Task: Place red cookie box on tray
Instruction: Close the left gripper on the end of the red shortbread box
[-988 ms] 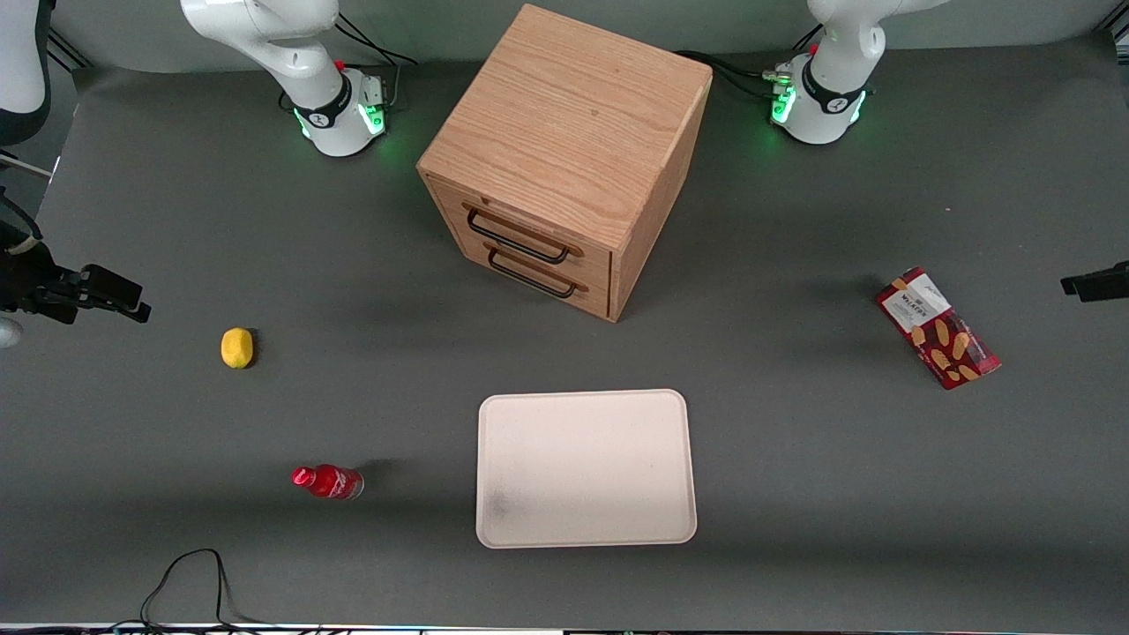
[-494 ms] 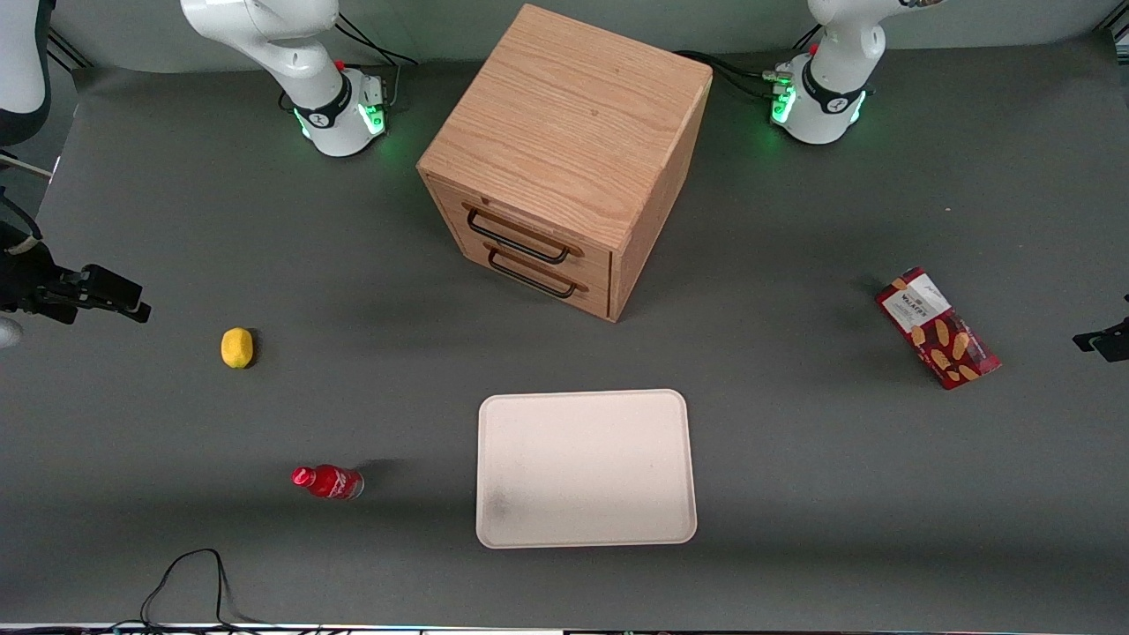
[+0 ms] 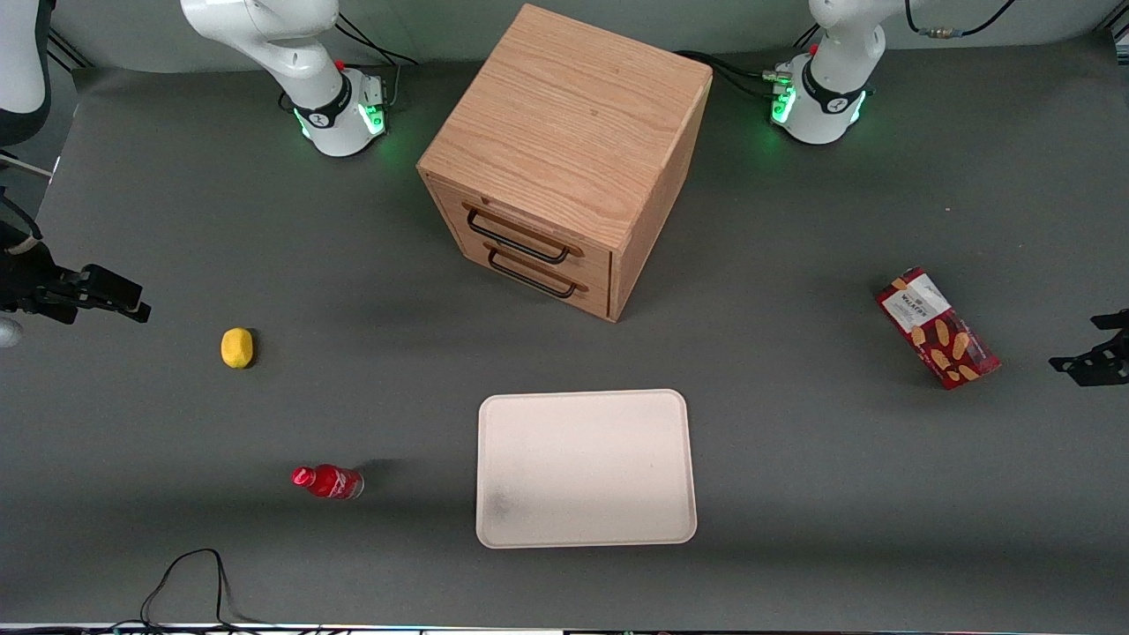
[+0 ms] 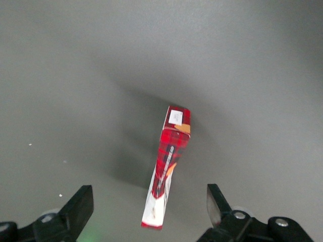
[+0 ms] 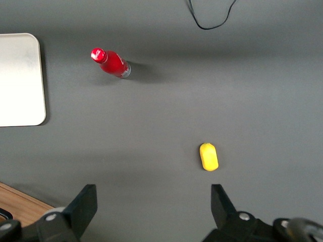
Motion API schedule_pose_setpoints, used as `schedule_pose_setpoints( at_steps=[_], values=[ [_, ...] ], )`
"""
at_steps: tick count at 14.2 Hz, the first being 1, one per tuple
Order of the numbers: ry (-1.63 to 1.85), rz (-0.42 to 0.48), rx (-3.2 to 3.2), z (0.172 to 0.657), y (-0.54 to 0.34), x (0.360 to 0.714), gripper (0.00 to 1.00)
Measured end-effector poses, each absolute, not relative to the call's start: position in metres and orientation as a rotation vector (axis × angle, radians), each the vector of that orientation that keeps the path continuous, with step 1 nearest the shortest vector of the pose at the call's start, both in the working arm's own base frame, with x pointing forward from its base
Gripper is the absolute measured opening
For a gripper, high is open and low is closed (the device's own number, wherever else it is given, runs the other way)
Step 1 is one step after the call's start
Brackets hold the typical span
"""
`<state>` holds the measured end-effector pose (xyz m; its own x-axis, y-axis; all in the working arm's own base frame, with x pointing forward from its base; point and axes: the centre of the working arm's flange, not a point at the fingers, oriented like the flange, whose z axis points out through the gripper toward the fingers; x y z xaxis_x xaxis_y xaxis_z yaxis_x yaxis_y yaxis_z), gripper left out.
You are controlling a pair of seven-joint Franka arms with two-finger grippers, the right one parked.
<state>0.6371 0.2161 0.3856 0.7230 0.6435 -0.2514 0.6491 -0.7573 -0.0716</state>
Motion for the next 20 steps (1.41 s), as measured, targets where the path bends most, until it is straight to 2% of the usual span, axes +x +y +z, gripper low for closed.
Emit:
schedule_pose_setpoints(
  at_steps=[5,9,13,20],
  values=[
    [1.116,-0.401,2.891,0.347,0.193,0.630,1.00],
    [1.110,-0.349,2.903,0.314,0.167,0.596,1.00],
    [1.090,-0.367,2.913,0.281,0.148,0.566,1.00],
    [1.076,-0.362,2.942,0.240,0.141,0.538,1.00]
  ],
)
